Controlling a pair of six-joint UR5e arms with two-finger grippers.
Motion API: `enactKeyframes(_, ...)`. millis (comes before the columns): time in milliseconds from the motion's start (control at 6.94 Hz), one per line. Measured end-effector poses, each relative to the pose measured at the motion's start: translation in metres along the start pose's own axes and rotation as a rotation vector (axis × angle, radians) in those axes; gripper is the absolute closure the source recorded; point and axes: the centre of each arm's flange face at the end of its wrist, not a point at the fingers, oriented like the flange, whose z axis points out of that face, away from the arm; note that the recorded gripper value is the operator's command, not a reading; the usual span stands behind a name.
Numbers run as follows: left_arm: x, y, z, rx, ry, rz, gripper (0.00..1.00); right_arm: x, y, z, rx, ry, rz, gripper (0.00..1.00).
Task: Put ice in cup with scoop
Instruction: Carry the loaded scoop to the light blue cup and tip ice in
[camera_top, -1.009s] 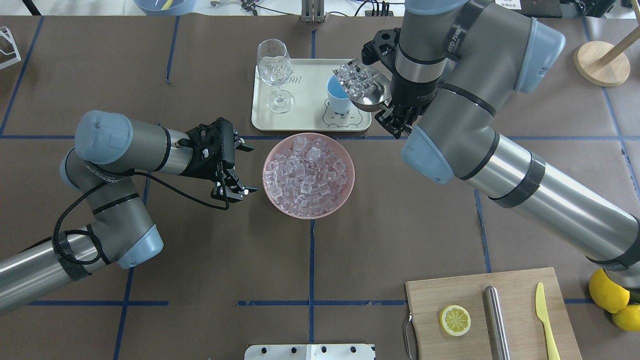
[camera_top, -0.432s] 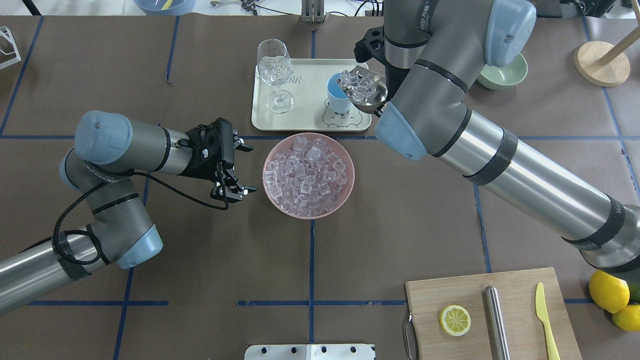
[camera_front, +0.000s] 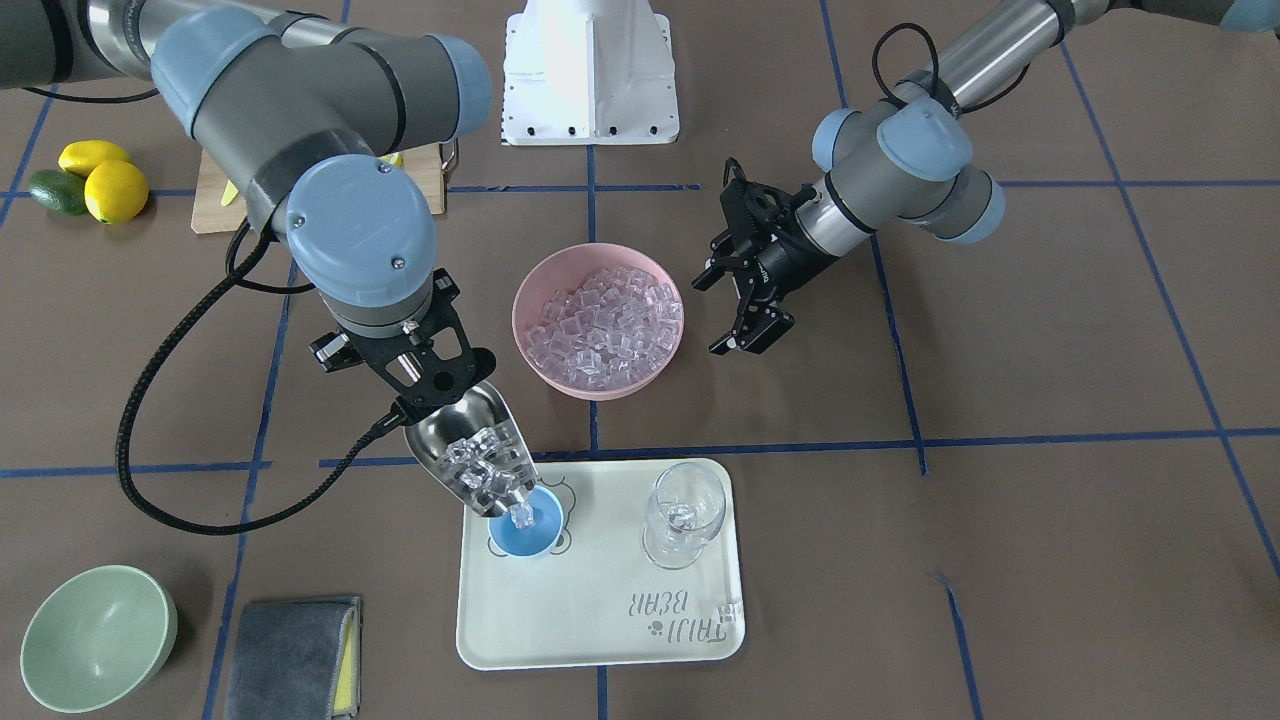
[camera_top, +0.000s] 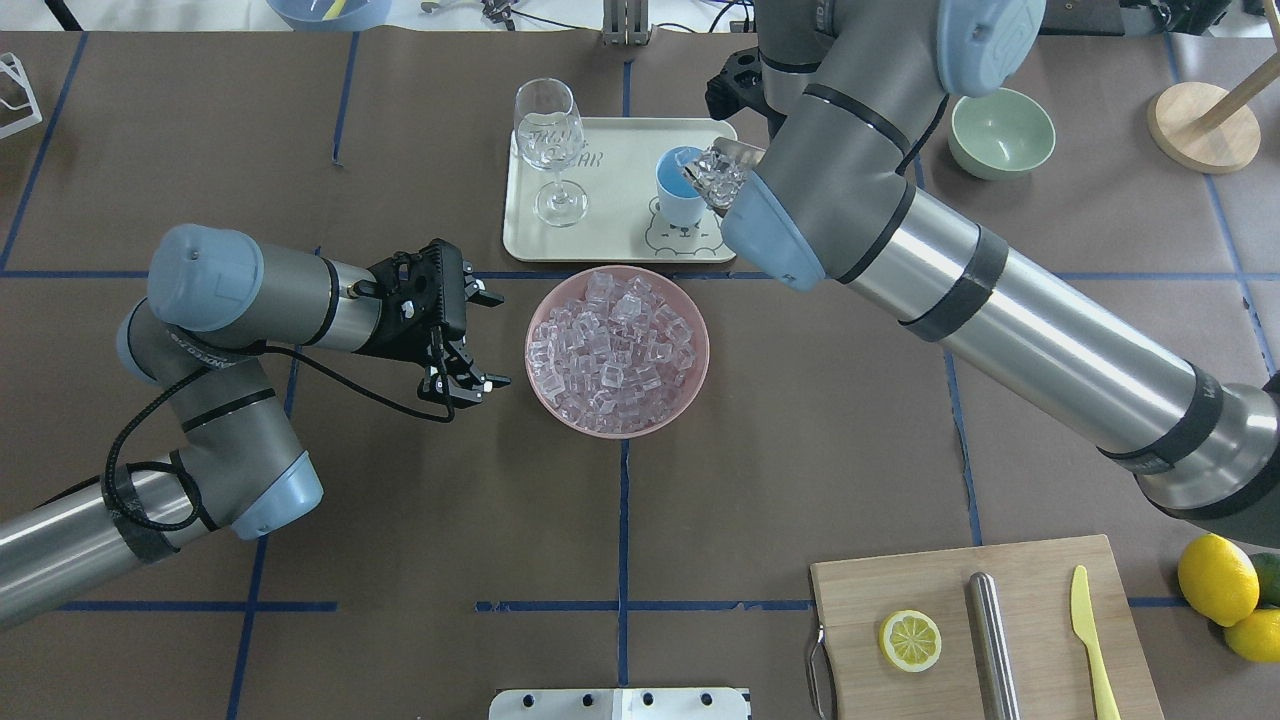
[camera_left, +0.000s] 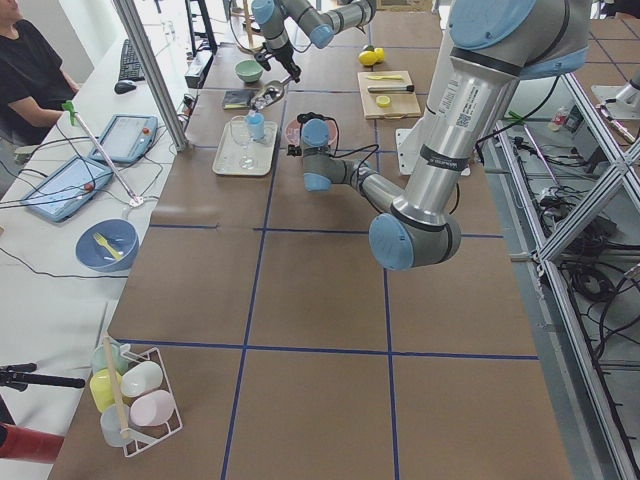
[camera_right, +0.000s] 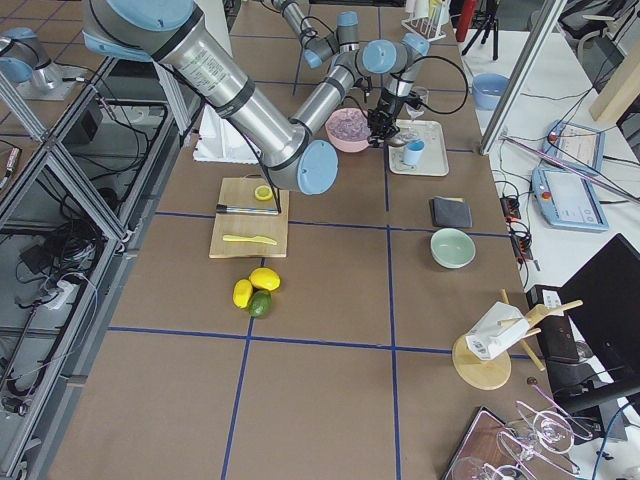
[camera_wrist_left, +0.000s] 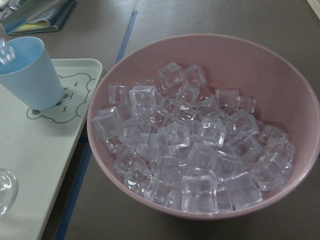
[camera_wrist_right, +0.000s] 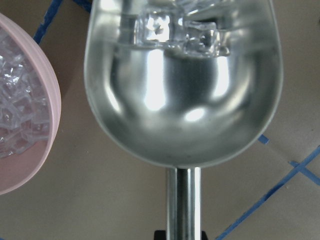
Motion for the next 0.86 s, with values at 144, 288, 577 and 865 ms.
enactKeyframes(144,0.0,0.001,0.0,-0.001,0.0,0.0,0.0,-0.003,-0.006,-0.007,-0.036,0.011,-0.011,1.0)
enactKeyframes(288,0.0,0.001,0.0,-0.002,0.0,0.0,0.0,-0.002,-0.008,-0.011,-0.061,0.024,-0.024,1.0)
enactKeyframes(577,0.0,0.002,0.0,-0.003,0.0,0.0,0.0,0.002,-0.006,-0.015,-0.105,0.043,-0.051,1.0)
enactKeyframes(865,0.0,0.002,0.0,-0.003,0.0,0.0,0.0,0.004,-0.003,-0.021,-0.134,0.057,-0.063,1.0)
